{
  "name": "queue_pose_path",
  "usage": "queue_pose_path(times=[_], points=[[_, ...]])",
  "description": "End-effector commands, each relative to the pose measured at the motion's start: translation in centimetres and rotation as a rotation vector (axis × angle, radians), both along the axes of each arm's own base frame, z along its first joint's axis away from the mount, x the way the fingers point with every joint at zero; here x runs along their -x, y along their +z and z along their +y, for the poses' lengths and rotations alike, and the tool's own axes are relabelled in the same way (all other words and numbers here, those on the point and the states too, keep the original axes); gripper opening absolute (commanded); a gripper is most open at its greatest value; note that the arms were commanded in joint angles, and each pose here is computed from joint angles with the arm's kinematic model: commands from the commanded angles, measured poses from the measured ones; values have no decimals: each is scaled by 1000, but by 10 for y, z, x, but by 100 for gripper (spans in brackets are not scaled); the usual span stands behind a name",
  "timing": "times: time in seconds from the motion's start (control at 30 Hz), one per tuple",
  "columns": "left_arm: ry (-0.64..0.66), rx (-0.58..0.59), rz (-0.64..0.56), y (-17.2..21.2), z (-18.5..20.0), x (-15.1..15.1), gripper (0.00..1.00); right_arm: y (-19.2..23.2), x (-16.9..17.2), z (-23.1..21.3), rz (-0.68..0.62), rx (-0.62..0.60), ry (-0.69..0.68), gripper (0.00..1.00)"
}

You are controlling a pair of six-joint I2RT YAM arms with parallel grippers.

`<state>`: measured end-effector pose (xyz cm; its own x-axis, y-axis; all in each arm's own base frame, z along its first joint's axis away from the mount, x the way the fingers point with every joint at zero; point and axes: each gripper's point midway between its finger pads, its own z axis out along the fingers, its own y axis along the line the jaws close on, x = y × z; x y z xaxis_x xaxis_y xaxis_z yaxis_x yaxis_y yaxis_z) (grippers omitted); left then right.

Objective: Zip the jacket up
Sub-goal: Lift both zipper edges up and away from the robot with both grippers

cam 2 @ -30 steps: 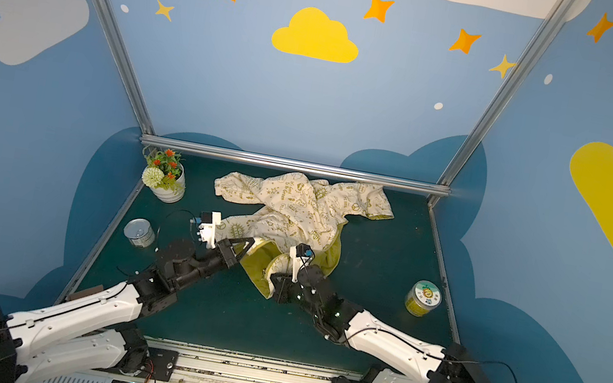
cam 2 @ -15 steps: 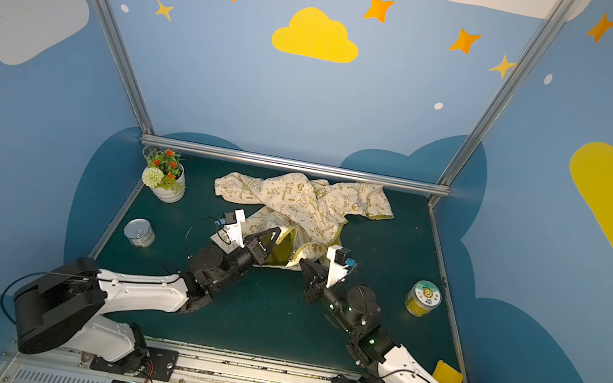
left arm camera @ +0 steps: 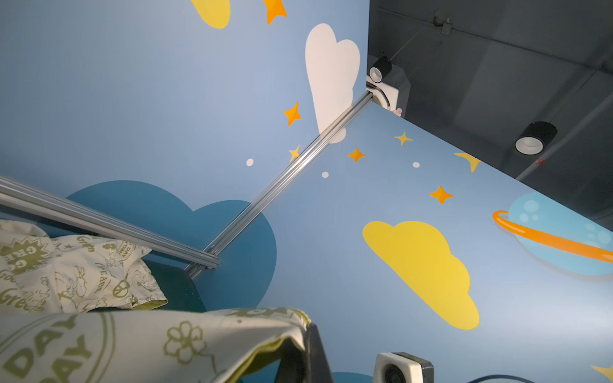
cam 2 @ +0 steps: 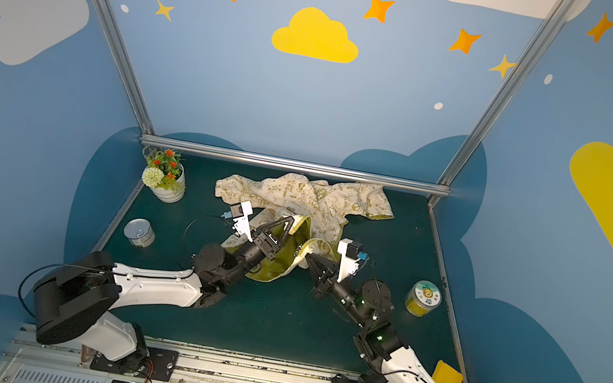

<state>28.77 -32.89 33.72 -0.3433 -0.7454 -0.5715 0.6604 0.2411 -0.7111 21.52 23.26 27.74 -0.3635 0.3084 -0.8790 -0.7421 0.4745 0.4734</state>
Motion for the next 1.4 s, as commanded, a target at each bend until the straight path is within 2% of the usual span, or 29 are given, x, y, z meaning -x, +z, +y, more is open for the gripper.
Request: queue_pose_path(times=[0.0, 0.2, 0.43, 0.6, 0.67, 0.73, 0.83, 0.93, 1.07, 1.13, 1.2, 1.37], points=[[-12, 47, -129, 42, 1, 12, 3, 44, 12, 4, -79, -88, 71, 0], [16, 27, -286, 82, -3, 20, 3, 75, 21, -8, -146, -160, 50, 0], [-17, 34, -386, 110, -23, 20, 3, 104, 24, -17, -257, -157, 2, 0], [-11, 33, -428, 121, -31, 18, 3, 120, 30, -20, -372, -113, -11, 0], [-12, 30, -444, 123, -33, 18, 3, 118, 22, -25, -372, -77, -71, 0], [8, 10, -452, 120, -33, 17, 3, 111, 11, -29, -318, -43, -116, 0], [75, -22, -359, 90, -25, -4, 3, 78, -2, -30, -168, 51, -144, 0], [116, -118, -280, 40, -19, -27, 3, 24, -14, -34, 15, 179, -184, 0], [191, -212, -217, -2, 8, -80, 3, -32, -34, -30, 233, 322, -148, 0], [198, -210, -177, -4, 27, -113, 3, -19, -54, -29, 223, 321, -141, 0], [195, -196, -179, 10, 43, -143, 3, -1, -83, -33, 214, 305, -147, 0], [239, -182, -288, 90, 76, -200, 3, 97, -146, -35, 87, 252, -98, 0]])
